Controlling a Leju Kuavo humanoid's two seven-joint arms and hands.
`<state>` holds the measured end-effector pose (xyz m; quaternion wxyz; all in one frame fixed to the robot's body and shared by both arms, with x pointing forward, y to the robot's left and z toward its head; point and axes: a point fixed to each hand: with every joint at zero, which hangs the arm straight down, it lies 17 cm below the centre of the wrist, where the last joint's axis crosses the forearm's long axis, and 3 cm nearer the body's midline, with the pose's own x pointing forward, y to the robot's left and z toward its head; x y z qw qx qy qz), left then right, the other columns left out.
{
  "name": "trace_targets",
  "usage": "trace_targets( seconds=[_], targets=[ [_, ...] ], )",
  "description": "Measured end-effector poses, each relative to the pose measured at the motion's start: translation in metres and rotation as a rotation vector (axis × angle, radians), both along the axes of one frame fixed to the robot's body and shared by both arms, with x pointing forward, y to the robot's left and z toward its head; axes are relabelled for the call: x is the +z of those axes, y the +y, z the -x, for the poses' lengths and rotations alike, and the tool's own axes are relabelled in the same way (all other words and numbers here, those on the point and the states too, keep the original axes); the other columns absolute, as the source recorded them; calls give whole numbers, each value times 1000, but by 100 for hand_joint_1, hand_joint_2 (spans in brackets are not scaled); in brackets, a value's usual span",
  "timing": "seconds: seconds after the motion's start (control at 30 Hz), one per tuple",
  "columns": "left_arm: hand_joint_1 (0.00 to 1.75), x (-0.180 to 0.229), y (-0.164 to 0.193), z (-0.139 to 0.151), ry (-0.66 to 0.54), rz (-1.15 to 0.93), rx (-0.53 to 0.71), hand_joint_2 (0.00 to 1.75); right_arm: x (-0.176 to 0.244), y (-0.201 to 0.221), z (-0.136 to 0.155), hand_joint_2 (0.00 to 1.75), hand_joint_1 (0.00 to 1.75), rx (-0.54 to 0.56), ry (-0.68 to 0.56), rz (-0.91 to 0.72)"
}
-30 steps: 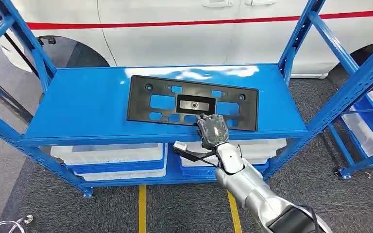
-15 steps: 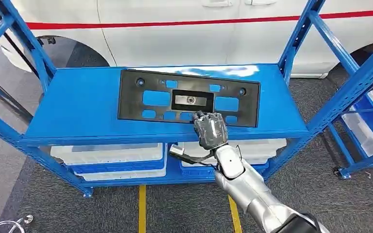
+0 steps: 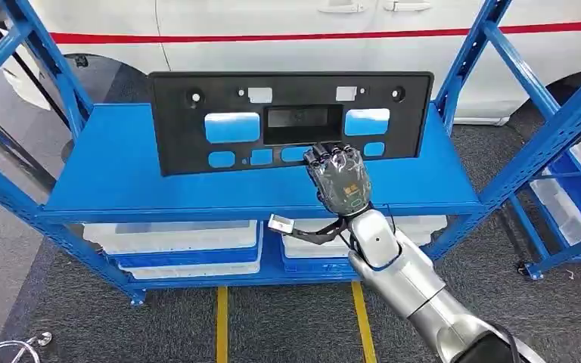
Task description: Take the parts from the cabinet and place them on the table.
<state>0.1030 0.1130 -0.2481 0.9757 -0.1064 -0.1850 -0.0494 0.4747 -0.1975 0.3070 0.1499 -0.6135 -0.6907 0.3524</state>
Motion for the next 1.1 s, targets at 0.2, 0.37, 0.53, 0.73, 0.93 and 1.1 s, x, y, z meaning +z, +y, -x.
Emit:
trace_targets(
  seconds=[0.2, 0.37, 0.53, 0.73, 0.93, 1.1],
  targets=[
    [0, 1, 0, -3, -6, 0, 1, 175, 4, 3, 8, 175, 175, 28, -13, 38],
    [0, 1, 1, -4, -8, -2, 0, 175, 5, 4, 11, 175, 175, 42, -10, 52],
    [0, 1, 1, -9, -15, -3, 0, 175, 6, 4, 12, 175, 175, 52, -2, 55],
    [0, 0, 1, -1, 4, -6, -5, 175, 9, 1, 15, 175, 175, 62, -3, 55],
    [0, 0, 0, -3, 1, -5, -8, 175, 8, -3, 17, 175, 175, 63, 4, 60],
    [0, 1, 0, -7, -7, -5, -8, 175, 4, -5, 18, 175, 175, 62, 12, 66]
  ],
)
